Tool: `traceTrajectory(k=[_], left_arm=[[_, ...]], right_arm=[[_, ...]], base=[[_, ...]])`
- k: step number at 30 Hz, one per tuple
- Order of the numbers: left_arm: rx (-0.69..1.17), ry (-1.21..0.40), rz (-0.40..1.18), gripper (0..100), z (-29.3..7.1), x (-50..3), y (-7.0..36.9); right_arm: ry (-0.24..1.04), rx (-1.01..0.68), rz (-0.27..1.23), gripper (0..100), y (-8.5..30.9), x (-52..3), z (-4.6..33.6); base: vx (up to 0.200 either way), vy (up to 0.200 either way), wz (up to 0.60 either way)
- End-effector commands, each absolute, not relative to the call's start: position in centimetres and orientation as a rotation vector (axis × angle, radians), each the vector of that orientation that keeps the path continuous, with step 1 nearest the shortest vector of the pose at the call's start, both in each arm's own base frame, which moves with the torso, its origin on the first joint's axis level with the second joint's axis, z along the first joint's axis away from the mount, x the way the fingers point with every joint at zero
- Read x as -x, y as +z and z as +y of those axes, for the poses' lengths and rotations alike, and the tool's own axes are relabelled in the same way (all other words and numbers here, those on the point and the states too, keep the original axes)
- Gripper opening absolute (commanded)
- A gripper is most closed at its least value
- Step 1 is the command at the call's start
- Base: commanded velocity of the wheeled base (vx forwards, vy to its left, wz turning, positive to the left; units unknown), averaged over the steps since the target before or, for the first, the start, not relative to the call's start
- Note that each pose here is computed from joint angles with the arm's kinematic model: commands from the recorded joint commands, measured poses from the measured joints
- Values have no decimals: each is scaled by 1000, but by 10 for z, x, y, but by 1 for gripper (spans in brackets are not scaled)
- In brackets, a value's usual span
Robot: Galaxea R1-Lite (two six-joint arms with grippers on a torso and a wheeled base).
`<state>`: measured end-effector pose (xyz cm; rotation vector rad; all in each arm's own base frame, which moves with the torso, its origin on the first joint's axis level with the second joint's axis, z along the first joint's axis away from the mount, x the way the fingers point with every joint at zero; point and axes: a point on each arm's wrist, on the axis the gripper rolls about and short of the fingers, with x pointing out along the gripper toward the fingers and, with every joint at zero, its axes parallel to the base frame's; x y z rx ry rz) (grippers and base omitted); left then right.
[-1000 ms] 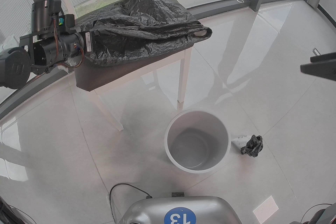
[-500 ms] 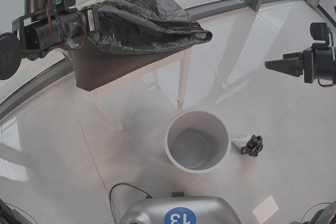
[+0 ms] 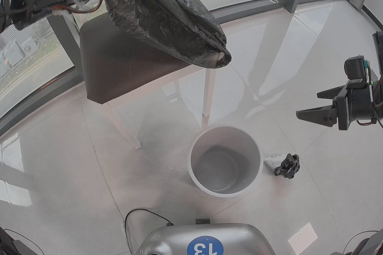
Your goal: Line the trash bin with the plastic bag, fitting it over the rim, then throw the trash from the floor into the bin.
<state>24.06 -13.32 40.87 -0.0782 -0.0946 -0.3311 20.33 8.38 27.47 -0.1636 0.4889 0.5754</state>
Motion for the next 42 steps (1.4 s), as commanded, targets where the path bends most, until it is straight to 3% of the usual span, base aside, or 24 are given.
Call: traceTrajectory(k=[1, 25, 42], left_arm=[[102, -403, -139, 0, -148, -227, 425], [183, -582, -196, 0, -195, -188, 444], [274, -763, -216, 0, -220, -147, 458]], right_arm=[[600, 179, 506, 100, 267, -193, 85], [738, 254, 521, 100, 249, -187, 115], [745, 275, 541, 100, 239, -213, 133]], base=[[0, 0, 0], [0, 0, 0], [0, 0, 0]])
